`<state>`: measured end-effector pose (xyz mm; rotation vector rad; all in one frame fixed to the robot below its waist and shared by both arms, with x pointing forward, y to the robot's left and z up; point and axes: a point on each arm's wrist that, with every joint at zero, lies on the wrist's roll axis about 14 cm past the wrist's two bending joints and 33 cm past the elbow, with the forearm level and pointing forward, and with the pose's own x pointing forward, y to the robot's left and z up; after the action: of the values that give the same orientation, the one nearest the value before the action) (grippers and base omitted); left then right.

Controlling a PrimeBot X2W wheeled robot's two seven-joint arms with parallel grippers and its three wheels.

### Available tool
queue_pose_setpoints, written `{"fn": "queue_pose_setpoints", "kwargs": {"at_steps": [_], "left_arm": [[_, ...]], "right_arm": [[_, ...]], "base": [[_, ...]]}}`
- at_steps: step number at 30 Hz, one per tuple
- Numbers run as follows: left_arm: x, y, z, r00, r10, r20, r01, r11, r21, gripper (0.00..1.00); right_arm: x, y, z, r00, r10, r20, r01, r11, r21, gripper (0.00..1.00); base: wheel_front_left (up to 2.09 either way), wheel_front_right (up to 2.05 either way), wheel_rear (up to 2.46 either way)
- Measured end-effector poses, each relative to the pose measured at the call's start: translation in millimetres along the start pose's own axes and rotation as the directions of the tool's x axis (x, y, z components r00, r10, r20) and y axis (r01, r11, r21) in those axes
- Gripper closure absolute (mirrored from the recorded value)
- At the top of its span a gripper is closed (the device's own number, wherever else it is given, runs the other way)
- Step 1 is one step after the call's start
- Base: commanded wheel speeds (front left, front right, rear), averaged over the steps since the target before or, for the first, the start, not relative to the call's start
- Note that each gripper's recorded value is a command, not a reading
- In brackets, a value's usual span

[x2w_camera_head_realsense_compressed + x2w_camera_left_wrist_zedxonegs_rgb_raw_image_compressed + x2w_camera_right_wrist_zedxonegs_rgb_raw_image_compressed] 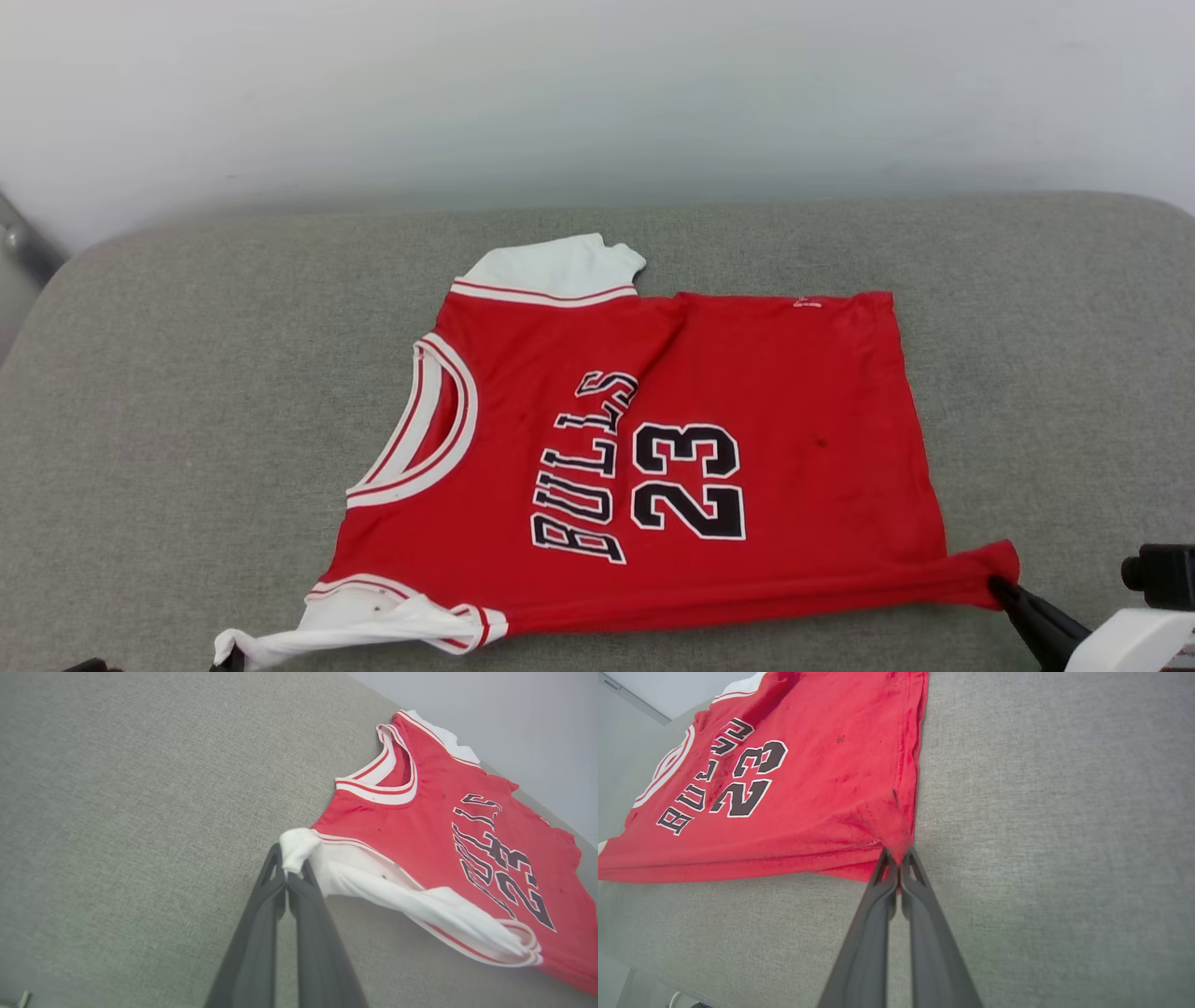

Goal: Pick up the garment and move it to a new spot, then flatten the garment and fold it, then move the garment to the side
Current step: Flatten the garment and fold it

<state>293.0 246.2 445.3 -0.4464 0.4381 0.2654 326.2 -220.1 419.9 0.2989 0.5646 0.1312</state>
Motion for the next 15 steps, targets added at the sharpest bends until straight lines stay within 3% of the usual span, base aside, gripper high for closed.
{"fn": "queue_pose_setpoints", "kwargs": {"at_steps": [6,15], "left_arm": [[-10.2,-8.9,7.5,0.999,-0.035,0.015,0.035,0.999,0.008,1.00],[40.2,-69.8,47.9,0.970,-0.222,0.101,0.214,0.973,0.082,1.00]], "right_arm": [[-14.5,5.6,6.5,1.000,-0.020,-0.001,0.020,1.000,-0.010,1.00],[18.1,20.6,34.0,1.000,-0.012,-0.003,0.012,0.997,-0.082,1.00]], "base": [[0.00,0.00,0.00],[0.00,0.00,0.00]]}}
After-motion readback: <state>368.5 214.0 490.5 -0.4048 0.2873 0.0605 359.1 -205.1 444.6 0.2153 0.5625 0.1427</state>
